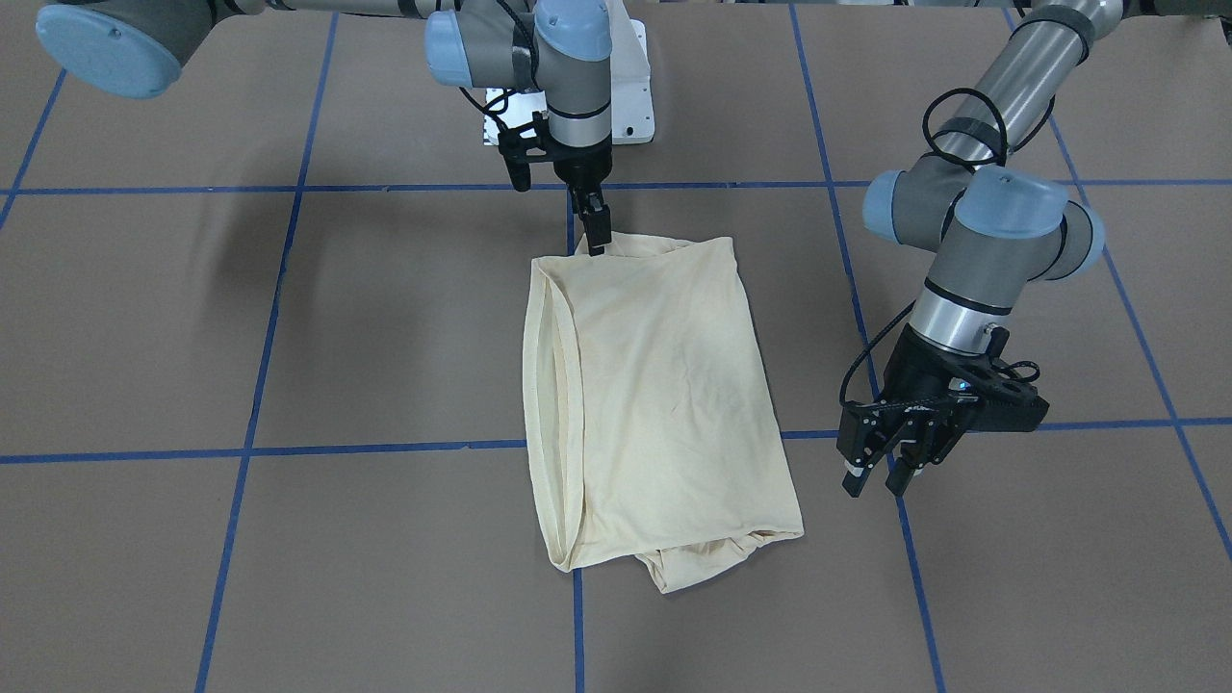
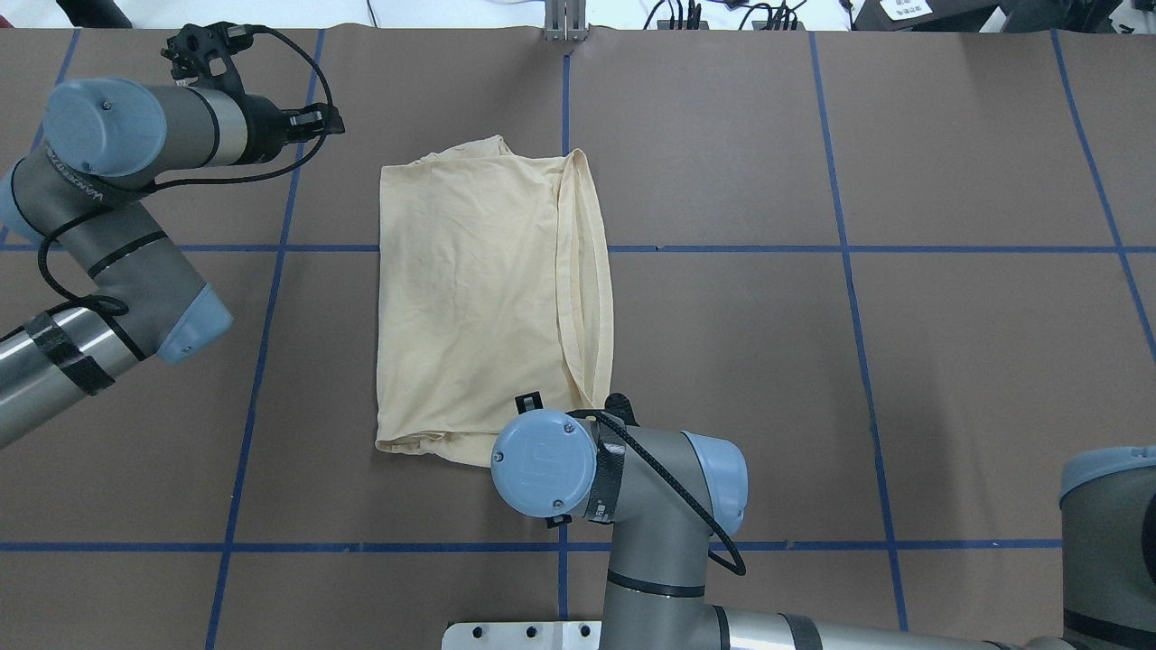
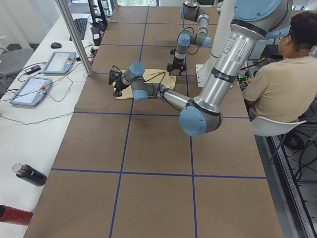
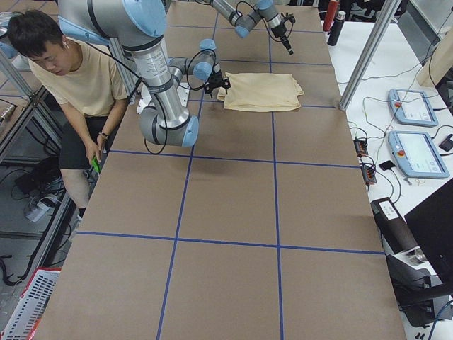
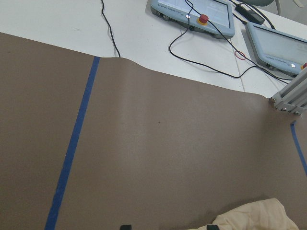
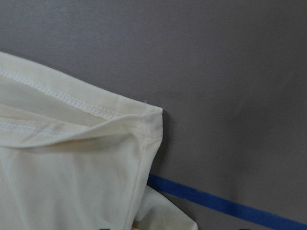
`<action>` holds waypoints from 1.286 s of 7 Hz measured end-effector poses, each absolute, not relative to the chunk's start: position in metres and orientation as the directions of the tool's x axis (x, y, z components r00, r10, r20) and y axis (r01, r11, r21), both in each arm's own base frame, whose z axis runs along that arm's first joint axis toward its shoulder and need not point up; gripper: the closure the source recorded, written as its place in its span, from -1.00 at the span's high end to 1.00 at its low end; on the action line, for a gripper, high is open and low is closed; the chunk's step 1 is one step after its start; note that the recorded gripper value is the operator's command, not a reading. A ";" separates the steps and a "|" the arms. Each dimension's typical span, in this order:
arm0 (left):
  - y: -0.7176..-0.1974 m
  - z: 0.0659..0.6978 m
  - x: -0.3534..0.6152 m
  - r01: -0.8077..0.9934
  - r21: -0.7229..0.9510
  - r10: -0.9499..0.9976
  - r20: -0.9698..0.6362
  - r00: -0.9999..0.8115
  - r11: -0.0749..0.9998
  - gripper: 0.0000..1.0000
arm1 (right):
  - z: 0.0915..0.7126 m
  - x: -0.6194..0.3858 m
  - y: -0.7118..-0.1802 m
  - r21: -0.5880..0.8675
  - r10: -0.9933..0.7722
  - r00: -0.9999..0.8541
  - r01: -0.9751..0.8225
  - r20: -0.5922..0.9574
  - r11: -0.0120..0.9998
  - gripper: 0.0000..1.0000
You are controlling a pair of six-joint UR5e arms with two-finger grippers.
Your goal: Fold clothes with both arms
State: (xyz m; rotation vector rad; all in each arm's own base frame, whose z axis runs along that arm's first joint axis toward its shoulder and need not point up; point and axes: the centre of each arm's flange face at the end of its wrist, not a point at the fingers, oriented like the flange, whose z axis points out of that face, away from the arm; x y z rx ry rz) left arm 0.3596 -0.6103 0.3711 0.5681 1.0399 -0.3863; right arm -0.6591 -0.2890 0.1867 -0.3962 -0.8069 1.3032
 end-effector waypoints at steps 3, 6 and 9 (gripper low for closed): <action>-0.610 0.371 0.360 0.553 0.256 -0.035 -0.887 0.461 0.793 0.22 | 0.187 -0.659 -0.295 -0.675 0.952 0.042 -0.696 0.303 0.246 0.84; -0.610 0.371 0.359 0.554 0.256 -0.035 -0.887 0.460 0.792 0.22 | 0.186 -0.661 -0.298 -0.670 0.950 0.030 -0.701 0.312 0.243 0.84; -0.610 0.372 0.358 0.555 0.257 -0.036 -0.887 0.461 0.791 0.22 | 0.189 -0.664 -0.301 -0.666 0.948 0.024 -0.706 0.317 0.241 0.62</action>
